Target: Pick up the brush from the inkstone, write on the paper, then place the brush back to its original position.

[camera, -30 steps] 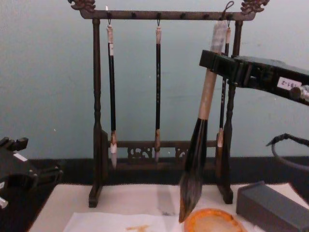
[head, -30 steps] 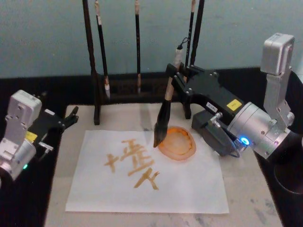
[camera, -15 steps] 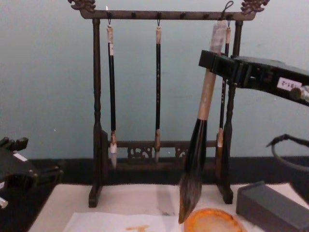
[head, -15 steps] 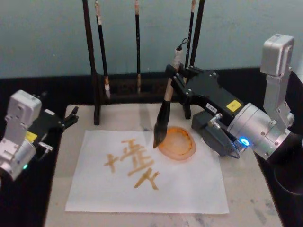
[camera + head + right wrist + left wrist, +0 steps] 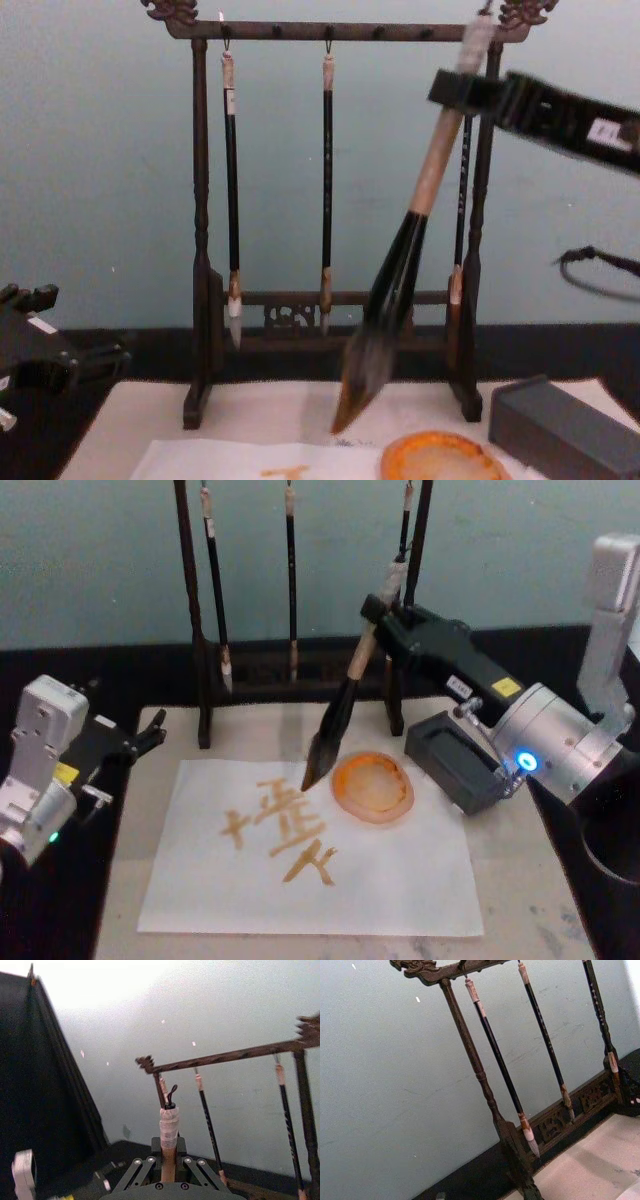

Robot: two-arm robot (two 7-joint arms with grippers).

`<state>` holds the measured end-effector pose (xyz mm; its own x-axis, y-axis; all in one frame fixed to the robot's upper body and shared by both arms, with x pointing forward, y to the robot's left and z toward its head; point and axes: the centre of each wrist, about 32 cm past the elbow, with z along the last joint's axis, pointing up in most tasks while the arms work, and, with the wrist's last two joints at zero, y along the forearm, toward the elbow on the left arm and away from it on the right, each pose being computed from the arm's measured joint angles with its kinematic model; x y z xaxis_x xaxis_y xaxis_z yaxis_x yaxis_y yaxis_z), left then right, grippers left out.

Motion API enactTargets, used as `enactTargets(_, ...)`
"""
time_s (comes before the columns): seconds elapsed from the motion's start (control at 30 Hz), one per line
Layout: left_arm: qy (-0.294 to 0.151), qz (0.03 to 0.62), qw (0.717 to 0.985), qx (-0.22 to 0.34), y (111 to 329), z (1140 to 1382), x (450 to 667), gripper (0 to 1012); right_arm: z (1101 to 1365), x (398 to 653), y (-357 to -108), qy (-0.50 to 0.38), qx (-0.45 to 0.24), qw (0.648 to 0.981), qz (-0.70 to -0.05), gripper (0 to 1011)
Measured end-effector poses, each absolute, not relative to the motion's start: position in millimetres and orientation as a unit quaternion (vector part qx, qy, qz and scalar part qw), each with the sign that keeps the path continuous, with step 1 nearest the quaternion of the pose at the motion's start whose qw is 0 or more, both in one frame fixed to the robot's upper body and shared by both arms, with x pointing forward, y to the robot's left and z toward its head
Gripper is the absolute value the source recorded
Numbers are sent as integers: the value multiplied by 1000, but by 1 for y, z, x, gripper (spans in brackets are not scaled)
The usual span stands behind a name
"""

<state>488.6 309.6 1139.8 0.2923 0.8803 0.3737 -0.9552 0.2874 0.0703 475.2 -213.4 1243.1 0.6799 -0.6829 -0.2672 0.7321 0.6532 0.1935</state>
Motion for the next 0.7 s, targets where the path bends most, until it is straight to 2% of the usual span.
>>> enactTargets(0.33, -132, 580, 791, 141, 310, 1140, 489, 1010, 1244, 477, -232, 198, 194, 876, -394, 161)
enactTargets(0.57, -132, 580, 791, 141, 310, 1140, 489, 1010, 1240, 476, -245, 240, 200, 858, -407, 161)
enactTargets(0.7, -132, 580, 791, 141, 310, 1140, 489, 1010, 1234, 477, -257, 275, 207, 835, -429, 161)
